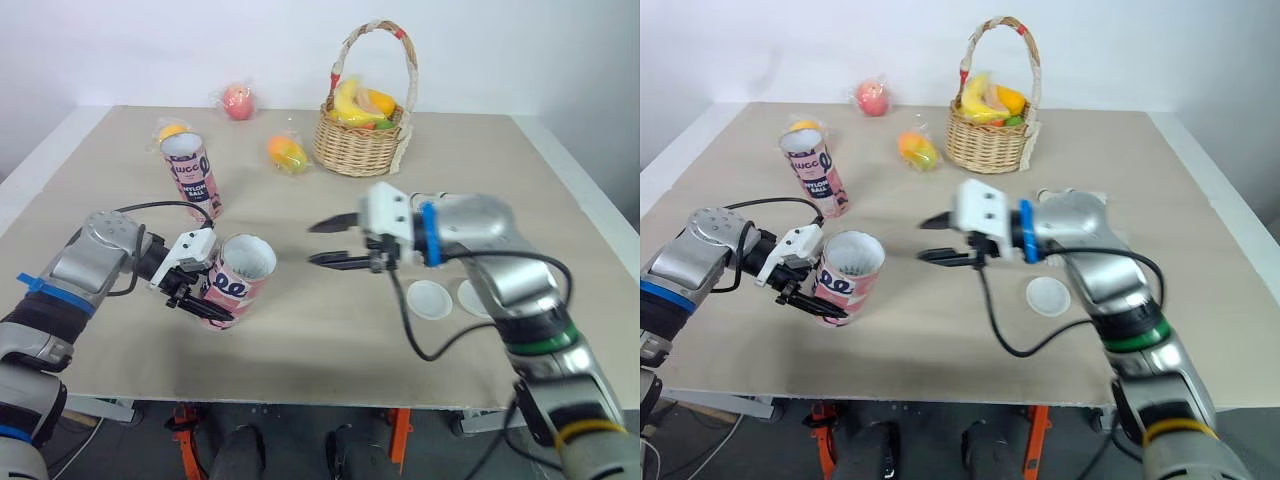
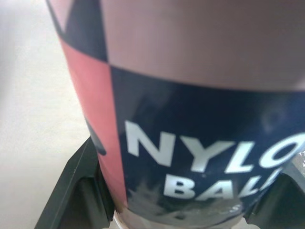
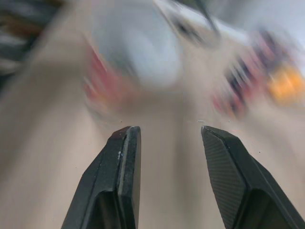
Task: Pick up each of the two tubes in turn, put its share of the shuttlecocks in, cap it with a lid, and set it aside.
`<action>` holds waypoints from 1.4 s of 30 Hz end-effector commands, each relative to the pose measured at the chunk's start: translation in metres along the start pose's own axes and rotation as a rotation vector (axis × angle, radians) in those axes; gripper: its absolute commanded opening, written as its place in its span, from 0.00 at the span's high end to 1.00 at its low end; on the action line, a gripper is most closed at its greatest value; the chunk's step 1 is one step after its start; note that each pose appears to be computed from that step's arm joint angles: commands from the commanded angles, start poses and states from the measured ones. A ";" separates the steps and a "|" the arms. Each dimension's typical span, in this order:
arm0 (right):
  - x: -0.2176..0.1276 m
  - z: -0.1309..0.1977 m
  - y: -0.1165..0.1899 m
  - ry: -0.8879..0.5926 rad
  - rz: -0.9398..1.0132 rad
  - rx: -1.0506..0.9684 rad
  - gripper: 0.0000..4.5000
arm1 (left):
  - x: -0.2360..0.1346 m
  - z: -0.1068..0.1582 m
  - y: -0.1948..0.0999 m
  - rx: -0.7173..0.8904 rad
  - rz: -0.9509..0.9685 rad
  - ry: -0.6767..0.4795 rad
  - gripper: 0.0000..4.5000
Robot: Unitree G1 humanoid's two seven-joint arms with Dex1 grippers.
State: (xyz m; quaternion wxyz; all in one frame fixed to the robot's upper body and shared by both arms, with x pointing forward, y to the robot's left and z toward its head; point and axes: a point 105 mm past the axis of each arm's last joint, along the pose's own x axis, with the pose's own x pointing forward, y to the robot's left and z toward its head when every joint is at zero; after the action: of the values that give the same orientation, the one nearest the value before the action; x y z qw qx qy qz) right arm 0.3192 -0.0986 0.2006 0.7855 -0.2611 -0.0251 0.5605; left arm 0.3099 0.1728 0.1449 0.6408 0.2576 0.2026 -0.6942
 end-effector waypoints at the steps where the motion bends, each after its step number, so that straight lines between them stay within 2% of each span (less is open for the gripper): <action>1: -0.034 0.000 -0.007 -0.013 -0.180 0.028 0.50 | 0.001 -0.009 -0.004 -0.029 -0.007 0.027 0.36; 5: -0.070 -0.027 0.010 0.081 -0.328 0.156 0.50 | 0.000 -0.010 -0.004 -0.032 -0.003 0.028 0.36; 9: -0.082 -0.041 0.014 0.140 -0.433 0.227 0.50 | 0.001 -0.010 -0.002 -0.029 -0.005 0.029 0.36; 22: -0.073 -0.100 -0.030 0.348 -0.684 0.323 0.50 | 0.002 -0.007 0.000 -0.020 -0.009 0.024 0.36; 34: -0.055 -0.106 -0.038 0.468 -0.680 0.327 0.50 | 0.000 -0.006 0.000 -0.028 0.000 0.018 0.36; 42: -0.057 -0.112 -0.045 0.554 -0.741 0.269 0.50 | 0.001 -0.006 -0.001 -0.027 -0.003 0.016 0.36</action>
State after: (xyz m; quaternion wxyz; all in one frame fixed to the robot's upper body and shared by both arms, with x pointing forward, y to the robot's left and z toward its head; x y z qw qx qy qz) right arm 0.3700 -0.1987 0.1285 0.9352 -0.2521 0.1798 0.1720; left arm 0.3113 0.1742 0.1417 0.6433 0.2499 0.2104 -0.6925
